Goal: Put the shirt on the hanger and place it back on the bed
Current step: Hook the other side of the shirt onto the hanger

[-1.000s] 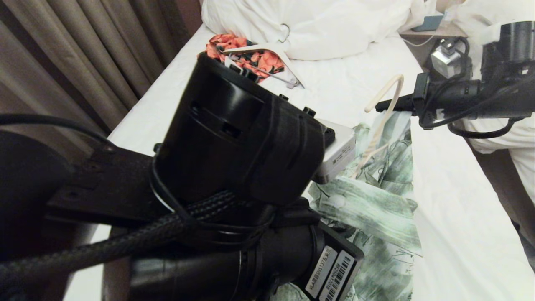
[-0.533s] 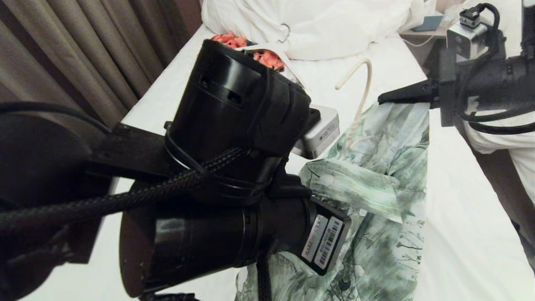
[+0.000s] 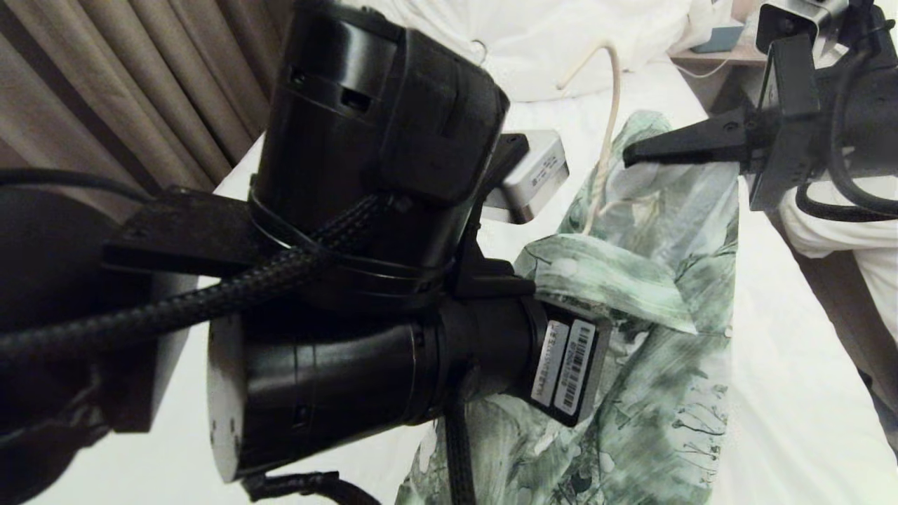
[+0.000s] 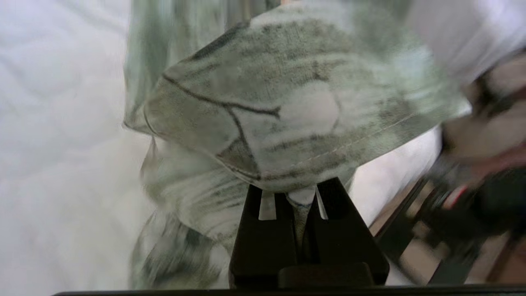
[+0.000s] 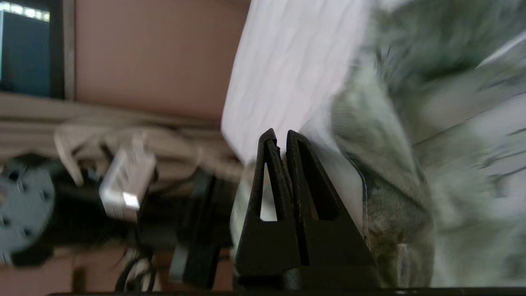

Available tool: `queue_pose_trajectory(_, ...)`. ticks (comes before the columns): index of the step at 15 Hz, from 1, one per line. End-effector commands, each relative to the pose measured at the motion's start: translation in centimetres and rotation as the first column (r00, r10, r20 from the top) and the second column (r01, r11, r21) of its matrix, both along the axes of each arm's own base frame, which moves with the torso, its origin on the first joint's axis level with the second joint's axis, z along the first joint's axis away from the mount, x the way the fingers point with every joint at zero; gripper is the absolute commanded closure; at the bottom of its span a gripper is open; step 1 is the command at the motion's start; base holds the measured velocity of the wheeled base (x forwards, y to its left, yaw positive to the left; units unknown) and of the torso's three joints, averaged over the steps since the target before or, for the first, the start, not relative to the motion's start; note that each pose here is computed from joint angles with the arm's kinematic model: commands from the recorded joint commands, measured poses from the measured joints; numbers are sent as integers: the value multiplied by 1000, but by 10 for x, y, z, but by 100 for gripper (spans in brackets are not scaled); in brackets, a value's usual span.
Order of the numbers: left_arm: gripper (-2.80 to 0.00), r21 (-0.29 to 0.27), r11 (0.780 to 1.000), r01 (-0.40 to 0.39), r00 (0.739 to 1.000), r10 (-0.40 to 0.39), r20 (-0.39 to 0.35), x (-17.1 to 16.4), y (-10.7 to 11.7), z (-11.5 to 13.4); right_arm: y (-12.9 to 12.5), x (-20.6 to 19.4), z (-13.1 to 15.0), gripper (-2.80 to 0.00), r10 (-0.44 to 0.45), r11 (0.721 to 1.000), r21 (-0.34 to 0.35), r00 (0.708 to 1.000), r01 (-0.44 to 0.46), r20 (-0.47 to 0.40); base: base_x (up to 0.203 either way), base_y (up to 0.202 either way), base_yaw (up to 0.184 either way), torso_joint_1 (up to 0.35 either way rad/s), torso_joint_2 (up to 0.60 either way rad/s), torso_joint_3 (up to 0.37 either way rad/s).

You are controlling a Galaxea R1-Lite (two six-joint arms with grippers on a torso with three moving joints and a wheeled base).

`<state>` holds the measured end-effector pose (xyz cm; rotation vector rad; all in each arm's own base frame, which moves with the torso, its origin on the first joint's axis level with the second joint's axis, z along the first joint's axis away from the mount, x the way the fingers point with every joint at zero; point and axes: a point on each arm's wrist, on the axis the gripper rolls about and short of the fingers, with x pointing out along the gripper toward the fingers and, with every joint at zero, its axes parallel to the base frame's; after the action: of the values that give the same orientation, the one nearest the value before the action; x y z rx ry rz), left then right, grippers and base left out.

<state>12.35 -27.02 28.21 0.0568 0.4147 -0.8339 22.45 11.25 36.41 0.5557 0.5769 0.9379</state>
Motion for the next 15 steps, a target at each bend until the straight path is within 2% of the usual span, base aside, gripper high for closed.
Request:
queue_pose_trajectory(1,0,-61,998,-6,1000,6,12,1,-2,3,5,-9,1,0,37,999,0,999,-37,-9,0,0,0,0,0,0)
queue_pose_trajectory(4,0,-134,991,-8,999,14,42,2,-2,5,4,-17,5,0,48,999,4,999,-48,-5,0,0,0,0,0,0)
queue_pose_trajectory(8,0,-258,966,-22,994,49,97,16,4,10,0,-30,8,0,47,999,15,997,-46,-53,0,0,0,0,0,0)
queue_pose_trajectory(13,0,-291,956,-21,993,55,107,19,6,11,-3,-34,7,0,42,999,5,996,-42,-74,0,0,0,0,0,0)
queue_pose_trajectory(15,0,-330,944,-12,990,57,126,19,7,12,-2,-33,6,0,42,999,4,996,-42,-76,0,0,0,0,0,0)
